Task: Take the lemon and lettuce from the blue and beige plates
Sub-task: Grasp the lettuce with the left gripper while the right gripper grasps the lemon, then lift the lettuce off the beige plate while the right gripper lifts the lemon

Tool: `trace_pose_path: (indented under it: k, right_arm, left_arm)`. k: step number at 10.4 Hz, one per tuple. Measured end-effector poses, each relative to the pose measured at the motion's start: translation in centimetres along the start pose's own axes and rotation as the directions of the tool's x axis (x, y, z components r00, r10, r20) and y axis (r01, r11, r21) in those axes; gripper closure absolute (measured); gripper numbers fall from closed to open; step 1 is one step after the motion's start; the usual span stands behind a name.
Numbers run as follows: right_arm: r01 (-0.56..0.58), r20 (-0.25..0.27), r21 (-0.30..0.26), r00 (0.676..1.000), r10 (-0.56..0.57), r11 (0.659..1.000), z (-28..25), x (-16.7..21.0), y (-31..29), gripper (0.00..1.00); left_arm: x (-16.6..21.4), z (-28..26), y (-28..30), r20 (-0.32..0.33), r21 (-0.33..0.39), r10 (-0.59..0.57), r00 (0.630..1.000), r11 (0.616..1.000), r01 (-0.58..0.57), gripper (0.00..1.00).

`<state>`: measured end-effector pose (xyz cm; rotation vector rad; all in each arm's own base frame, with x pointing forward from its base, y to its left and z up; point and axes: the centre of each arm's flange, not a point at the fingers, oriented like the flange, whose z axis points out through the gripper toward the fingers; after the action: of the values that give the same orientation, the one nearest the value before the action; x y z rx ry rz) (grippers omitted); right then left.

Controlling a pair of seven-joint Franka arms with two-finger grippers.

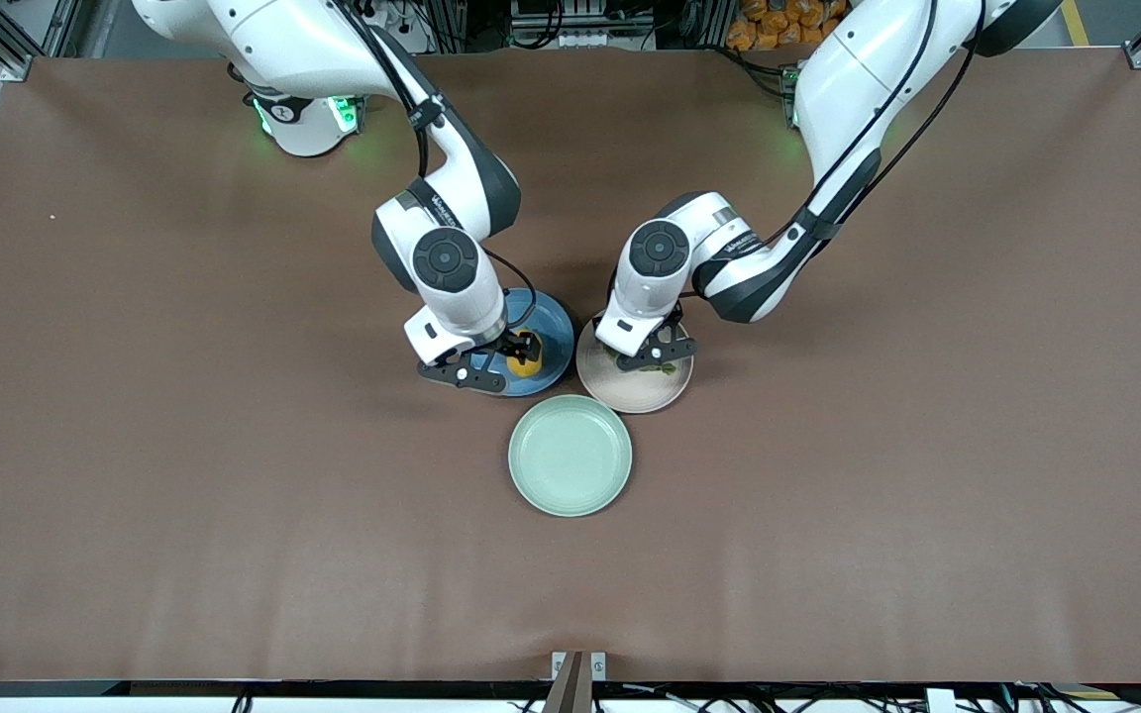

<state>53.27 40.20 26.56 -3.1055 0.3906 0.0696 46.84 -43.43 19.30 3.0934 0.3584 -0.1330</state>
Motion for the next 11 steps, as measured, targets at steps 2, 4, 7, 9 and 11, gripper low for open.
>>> trace_pose_path:
  k: [2,4,7,9,11]
  right_arm:
    - [-0.032,-0.016,0.019,0.999,0.032,0.999,0.8,-0.2,-0.6,0.00]
    - [-0.040,-0.019,0.022,0.999,0.041,0.999,1.7,-0.7,-1.1,0.00]
    - [-0.049,-0.024,0.029,0.998,0.050,0.998,2.6,-1.3,-1.8,0.00]
    - [-0.056,-0.029,0.034,0.998,0.057,0.998,3.9,-2.0,-2.4,0.00]
    - [-0.056,-0.027,0.031,0.998,0.057,0.998,4.6,-2.4,-2.7,0.00]
  left_arm:
    - [0.1,0.2,0.0,0.000,-0.002,-0.002,1.000,1.000,0.002,0.36]
    - [0.5,0.0,0.0,-0.004,-0.007,-0.007,1.000,1.000,0.007,0.63]
    - [1.7,-1.4,0.0,-0.024,-0.027,-0.024,0.999,0.999,0.024,0.98]
    - [2.8,-4.1,-0.2,-0.058,-0.041,-0.039,0.998,0.999,0.036,0.98]
    - [4.0,-8.7,-1.3,-0.107,-0.022,-0.062,0.992,0.998,0.060,0.98]
